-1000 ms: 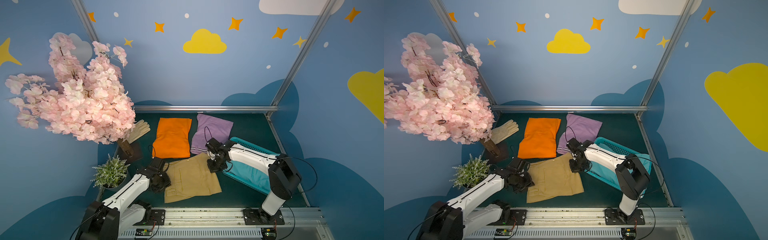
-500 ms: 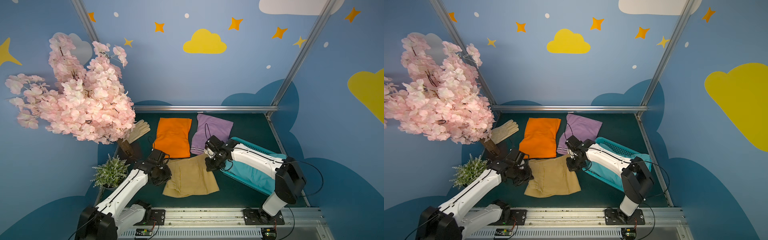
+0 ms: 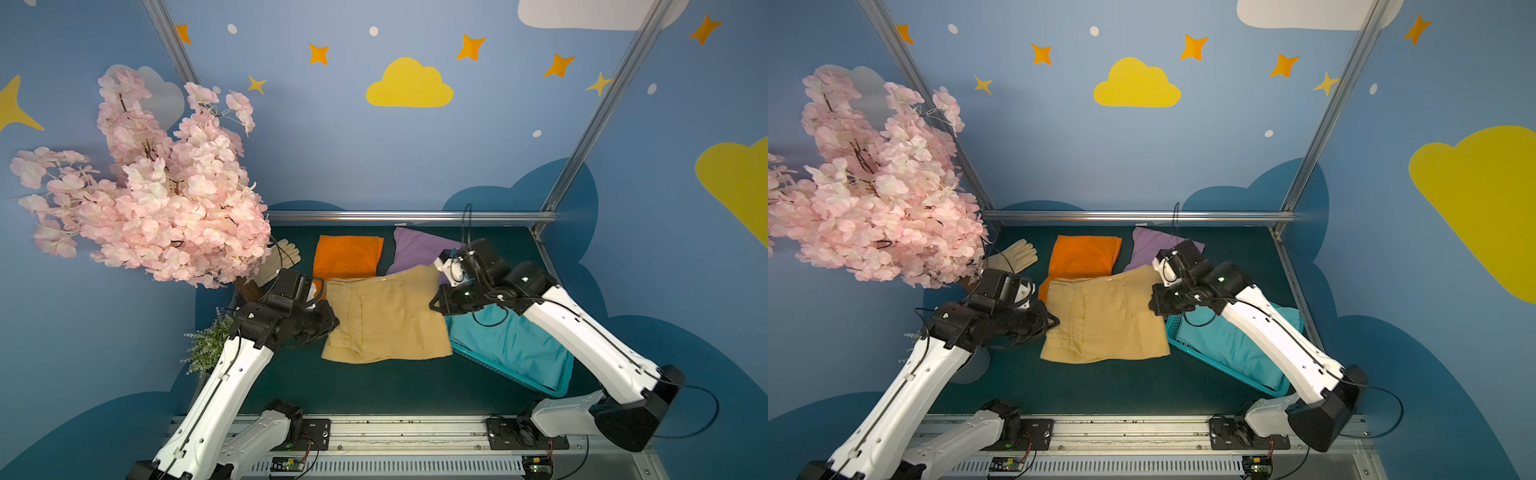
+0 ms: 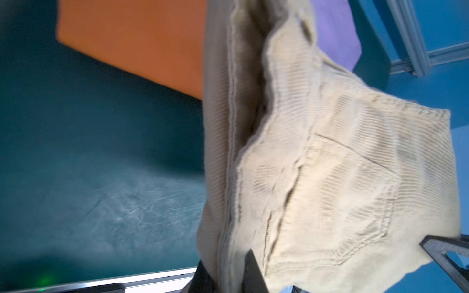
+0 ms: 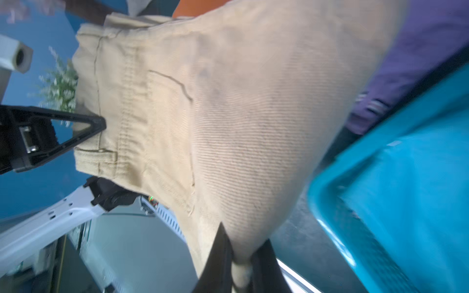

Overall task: Put the folded long pants in the basket
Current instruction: Place the long pant in the basket.

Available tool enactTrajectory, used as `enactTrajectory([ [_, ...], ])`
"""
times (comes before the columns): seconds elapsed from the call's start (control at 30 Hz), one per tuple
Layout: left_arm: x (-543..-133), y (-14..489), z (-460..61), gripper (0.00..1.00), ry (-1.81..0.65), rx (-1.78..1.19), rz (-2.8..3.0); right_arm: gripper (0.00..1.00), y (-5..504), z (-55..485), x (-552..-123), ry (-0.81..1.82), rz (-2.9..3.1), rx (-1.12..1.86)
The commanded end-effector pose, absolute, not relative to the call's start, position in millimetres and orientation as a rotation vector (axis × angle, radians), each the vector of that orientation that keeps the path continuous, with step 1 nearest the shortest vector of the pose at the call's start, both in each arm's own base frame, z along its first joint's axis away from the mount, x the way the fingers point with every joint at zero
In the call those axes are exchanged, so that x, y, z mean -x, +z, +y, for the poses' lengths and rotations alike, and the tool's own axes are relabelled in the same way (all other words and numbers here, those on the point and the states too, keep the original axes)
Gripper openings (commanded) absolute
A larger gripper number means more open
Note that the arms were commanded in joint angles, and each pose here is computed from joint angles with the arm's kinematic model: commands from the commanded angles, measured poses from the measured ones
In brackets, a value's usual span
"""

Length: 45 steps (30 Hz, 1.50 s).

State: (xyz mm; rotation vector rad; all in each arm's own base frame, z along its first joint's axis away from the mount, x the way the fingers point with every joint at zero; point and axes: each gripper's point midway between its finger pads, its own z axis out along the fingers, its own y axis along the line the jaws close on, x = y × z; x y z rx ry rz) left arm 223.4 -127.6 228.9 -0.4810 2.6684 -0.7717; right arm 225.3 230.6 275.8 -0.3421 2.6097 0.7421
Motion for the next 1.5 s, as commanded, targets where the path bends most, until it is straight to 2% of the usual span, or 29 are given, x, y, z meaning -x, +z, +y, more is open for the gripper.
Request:
enactTrajectory([
  [0.0,-256.8,250.8,-169.8,0.02,-0.934,0.312,2.637,0.0,285.0,153.8,-225.0,0.568,2.569,0.117],
  [0.17,-303.4,259.0,-263.4,0.03,-0.978,0.023,2.704,0.0,290.8,76.6,-219.8,0.551,2.582,-0.26],
  [0.37,-347.7,234.7,-356.7,0.02,-1.058,-0.18,2.784,0.0,280.3,9.3,-217.4,0.169,2.565,-0.483],
  [0.5,-365.7,216.2,-391.7,0.03,-1.066,-0.271,2.842,0.0,262.8,-14.0,-217.5,0.055,2.607,-0.579],
  [0.63,-360.8,207.7,-418.5,0.02,-1.108,-0.34,2.884,0.0,245.6,-29.8,-209.9,-0.01,2.669,-0.671],
  [0.97,-311.7,189.8,-439.7,0.03,-1.127,-0.431,2.999,0.0,227.2,-73.5,-184.1,-0.329,2.749,-0.795],
  [1.13,-298.5,184.7,-452.3,0.07,-1.156,-0.499,2.999,0.0,208.4,-84.7,-178.9,-0.448,2.798,-0.819],
  [1.27,-308.8,164.2,-450.2,0.05,-1.064,-0.513,2.998,0.0,206.2,-82.2,-183.8,-0.402,2.797,-0.83],
  [1.47,-310.6,130.4,-447.2,0.05,-0.97,-0.532,3.038,0.0,159.3,-56.9,-182.5,-0.187,2.955,-0.904],
])
